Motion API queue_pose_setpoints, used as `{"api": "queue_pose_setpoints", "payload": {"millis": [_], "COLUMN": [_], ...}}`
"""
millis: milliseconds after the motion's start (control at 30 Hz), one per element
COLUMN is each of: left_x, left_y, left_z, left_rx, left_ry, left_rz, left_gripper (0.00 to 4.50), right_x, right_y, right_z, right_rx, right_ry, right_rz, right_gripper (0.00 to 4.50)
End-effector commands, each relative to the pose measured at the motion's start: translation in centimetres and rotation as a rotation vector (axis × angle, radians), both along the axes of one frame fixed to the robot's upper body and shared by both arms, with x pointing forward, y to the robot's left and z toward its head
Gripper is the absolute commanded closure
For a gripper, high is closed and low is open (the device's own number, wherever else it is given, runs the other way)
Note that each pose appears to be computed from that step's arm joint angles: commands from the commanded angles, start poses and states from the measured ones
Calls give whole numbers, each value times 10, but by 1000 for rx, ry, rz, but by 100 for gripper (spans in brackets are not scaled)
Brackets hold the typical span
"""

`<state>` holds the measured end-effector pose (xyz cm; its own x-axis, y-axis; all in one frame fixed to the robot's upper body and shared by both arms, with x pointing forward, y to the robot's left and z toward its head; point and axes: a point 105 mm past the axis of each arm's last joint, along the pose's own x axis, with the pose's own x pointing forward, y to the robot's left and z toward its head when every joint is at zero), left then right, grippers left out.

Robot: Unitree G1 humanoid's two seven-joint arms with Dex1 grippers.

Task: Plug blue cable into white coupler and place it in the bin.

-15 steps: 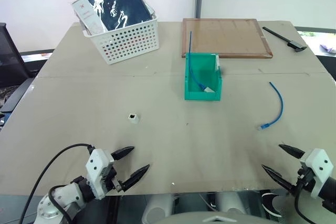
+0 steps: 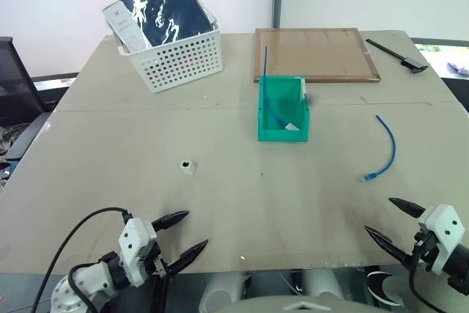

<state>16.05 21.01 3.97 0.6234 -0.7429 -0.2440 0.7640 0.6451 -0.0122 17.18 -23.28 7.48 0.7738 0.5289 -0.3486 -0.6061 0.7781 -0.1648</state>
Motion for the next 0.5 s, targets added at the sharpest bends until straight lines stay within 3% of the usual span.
{"api": "queue_pose_setpoints", "payload": {"millis": [33,267,433,500], "left_x": [-12,-6,14,19], "left_y": [-4,-24,-50,-64], "left_z": [-15,11,55,77], "left_rx": [-3,-21,-52,-62], "left_ry": [87,25,-74,-108], "left_rz": [-18,-62,-158,-227], "left_gripper": [0,0,0,0], "right_x": [1,10,30,39], "right_y": [4,7,14,14], "right_z": [8,20,45,53], "right_rx": [8,0,-86,-201], "right_ry": [-30,-74,-94,-68], "right_rz": [8,19,113,182], "right_gripper": [2,2,2,2]}}
